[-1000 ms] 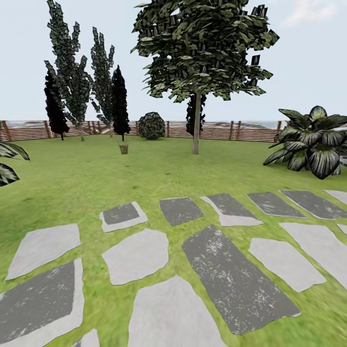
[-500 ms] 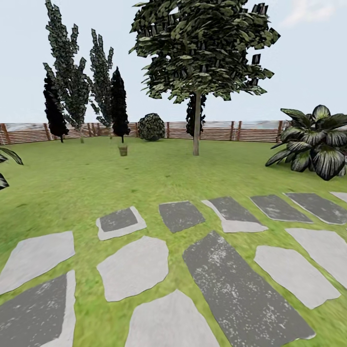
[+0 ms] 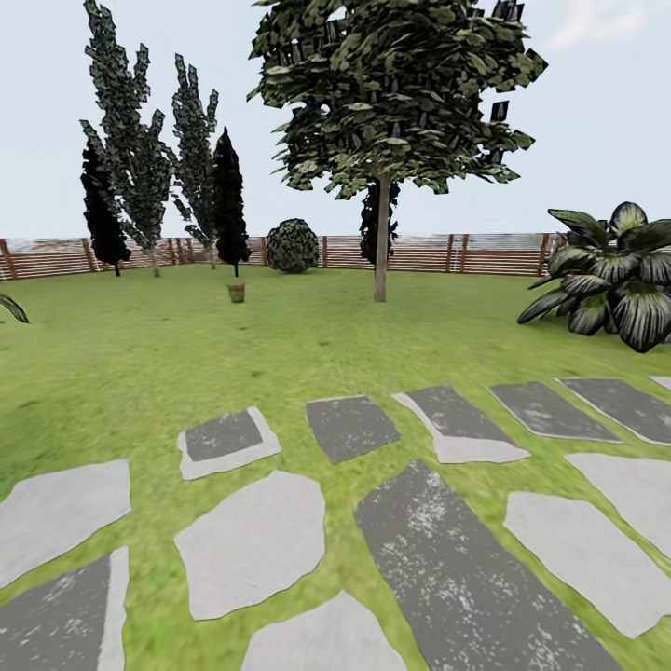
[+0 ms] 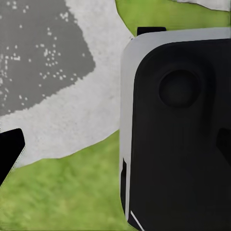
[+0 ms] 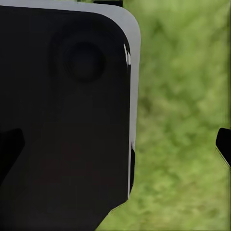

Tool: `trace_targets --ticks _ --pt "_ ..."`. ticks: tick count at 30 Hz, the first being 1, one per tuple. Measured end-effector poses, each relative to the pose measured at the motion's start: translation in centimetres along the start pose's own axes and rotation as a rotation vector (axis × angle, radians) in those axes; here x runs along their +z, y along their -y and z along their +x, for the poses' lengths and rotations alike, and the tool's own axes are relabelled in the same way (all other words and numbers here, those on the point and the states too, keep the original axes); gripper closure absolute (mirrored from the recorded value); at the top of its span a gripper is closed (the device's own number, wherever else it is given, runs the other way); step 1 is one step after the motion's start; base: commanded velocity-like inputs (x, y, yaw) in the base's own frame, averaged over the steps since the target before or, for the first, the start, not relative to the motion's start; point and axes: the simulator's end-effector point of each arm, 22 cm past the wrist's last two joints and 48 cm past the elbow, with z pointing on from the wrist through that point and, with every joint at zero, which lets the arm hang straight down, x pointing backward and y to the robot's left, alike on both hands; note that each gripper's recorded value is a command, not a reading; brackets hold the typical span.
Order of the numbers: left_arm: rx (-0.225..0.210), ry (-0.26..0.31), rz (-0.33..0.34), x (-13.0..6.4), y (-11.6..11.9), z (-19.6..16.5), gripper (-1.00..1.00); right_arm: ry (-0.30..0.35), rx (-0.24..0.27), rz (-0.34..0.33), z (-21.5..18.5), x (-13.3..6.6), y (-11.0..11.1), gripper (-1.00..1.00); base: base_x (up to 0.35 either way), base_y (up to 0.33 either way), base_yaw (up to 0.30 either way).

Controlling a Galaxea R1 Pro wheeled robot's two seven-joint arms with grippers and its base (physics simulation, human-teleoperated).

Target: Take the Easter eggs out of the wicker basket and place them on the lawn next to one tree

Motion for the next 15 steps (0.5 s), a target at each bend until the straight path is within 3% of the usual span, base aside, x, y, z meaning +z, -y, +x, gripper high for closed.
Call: trace_targets --ticks 7,15 --pt "-0.001 0.0 0.0 0.0 0.0 0.0 -1.0 0.0 0.001 0.0 0.0 0.0 0.0 -1.0 0.339 0.0 0.037" --pt "-0.001 0.0 0.0 0.0 -0.01 0.0 -1.0 0.0 0.001 0.0 0.0 0.0 0.0 -1.0 0.339 0.0 0.186"
